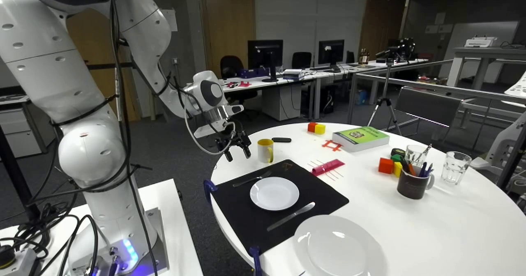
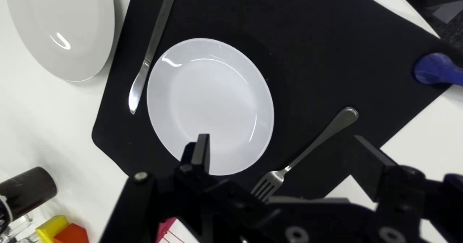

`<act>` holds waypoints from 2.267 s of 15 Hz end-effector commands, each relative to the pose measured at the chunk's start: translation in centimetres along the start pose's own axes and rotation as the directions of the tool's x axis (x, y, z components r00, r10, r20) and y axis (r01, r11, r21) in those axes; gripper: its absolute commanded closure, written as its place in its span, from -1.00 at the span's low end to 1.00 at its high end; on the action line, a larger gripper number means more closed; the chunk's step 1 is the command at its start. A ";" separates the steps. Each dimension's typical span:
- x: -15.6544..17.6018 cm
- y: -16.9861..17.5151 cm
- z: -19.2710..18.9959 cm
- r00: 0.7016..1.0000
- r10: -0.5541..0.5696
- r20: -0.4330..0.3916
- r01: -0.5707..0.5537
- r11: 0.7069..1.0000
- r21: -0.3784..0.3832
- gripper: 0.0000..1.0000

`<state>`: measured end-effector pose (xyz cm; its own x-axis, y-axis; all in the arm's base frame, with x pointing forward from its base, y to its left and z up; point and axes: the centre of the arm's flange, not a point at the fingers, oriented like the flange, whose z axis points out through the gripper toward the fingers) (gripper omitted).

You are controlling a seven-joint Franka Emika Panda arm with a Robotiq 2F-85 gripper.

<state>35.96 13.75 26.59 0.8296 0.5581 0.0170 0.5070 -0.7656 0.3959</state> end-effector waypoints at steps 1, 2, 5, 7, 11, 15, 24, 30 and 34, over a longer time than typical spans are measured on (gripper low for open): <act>1.3 -0.8 2.0 0.998 0.065 -0.008 -0.065 0.995 -0.072 -1.00; 1.3 -0.8 2.1 0.997 0.077 -0.010 -0.078 0.993 -0.085 -1.00; 0.4 -0.9 1.1 0.996 0.083 -0.012 -0.084 0.995 -0.053 -1.00; 0.6 -0.9 1.3 0.996 0.091 -0.009 -0.091 0.995 -0.049 -1.00; 0.4 0.0 0.8 0.994 0.109 -0.013 -0.109 0.993 -0.054 -1.00; -1.9 3.2 -1.6 0.987 0.158 -0.029 -0.158 0.987 0.006 -1.00; -0.2 2.3 0.9 0.988 0.153 0.007 -0.153 0.988 0.006 -1.00; 0.8 1.2 1.1 0.985 0.170 -0.013 -0.170 0.984 -0.058 -1.00; 2.3 -0.4 1.7 0.988 0.152 -0.018 -0.153 0.984 -0.095 -1.00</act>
<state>36.86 13.34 26.30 0.8933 0.4382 0.0998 0.3567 -0.8264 0.4357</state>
